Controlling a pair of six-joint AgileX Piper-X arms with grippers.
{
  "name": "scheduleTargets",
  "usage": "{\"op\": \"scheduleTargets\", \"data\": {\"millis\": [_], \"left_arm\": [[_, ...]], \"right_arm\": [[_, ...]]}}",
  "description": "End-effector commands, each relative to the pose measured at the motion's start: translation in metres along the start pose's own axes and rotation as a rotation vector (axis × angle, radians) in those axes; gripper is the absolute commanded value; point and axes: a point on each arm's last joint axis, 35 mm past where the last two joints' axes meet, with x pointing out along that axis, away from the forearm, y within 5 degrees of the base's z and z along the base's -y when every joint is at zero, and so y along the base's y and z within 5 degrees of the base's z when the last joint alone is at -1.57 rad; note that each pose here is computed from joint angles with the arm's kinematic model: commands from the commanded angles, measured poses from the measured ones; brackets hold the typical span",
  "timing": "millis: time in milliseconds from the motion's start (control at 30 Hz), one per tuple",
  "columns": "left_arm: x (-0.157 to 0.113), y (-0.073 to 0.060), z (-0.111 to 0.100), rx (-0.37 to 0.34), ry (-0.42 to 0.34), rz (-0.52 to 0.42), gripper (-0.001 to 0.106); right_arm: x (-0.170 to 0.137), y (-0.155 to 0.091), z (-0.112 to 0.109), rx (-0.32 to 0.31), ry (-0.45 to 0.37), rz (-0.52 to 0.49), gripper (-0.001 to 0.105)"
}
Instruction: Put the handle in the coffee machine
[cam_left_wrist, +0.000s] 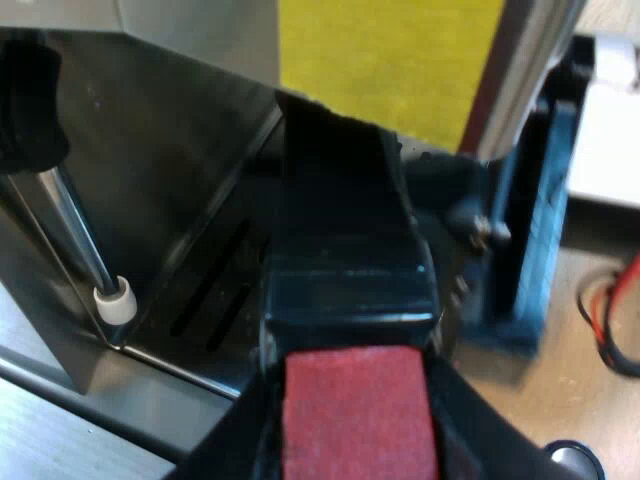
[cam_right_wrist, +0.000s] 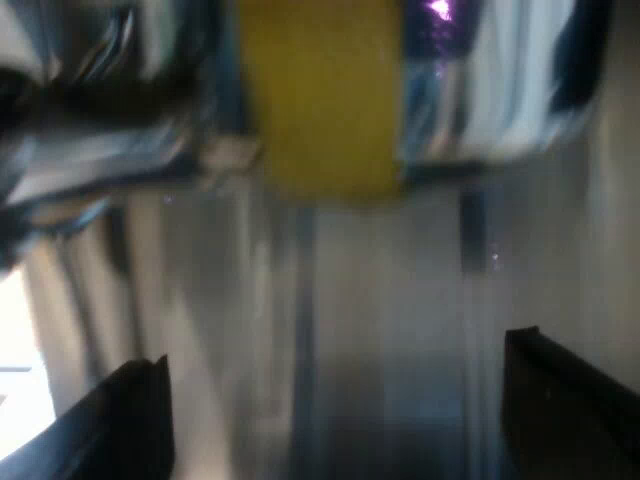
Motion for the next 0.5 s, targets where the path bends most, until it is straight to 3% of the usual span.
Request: {"op": "scheduleTargets", "data": {"millis": [33,167,333,500], "left_arm": [[-0.0074,-0.0073,0.0176,0.073,-0.149,-0.082,0.0],[-0.0074,-0.0073,0.0176,0.073,-0.149,-0.082,0.0],[-0.0074,-0.0073,0.0176,0.073,-0.149,-0.082,0.0],[-0.0074,-0.0073,0.0176,0.073,-0.149,-0.082,0.0]], "right_arm": [[0.0094,-0.0113,0.0049,0.005,-0.025,-0.045,0.068],[0.015,-0.0165,0.0065,0.013,-0.045,-0.04,0.048],[0.015,-0.0157,0.0072,-0.051,-0.055,-0.015,0.046],[0.0153,-0.0185,0.0128,-0.019,-0.093,-0.033,0.046]]}}
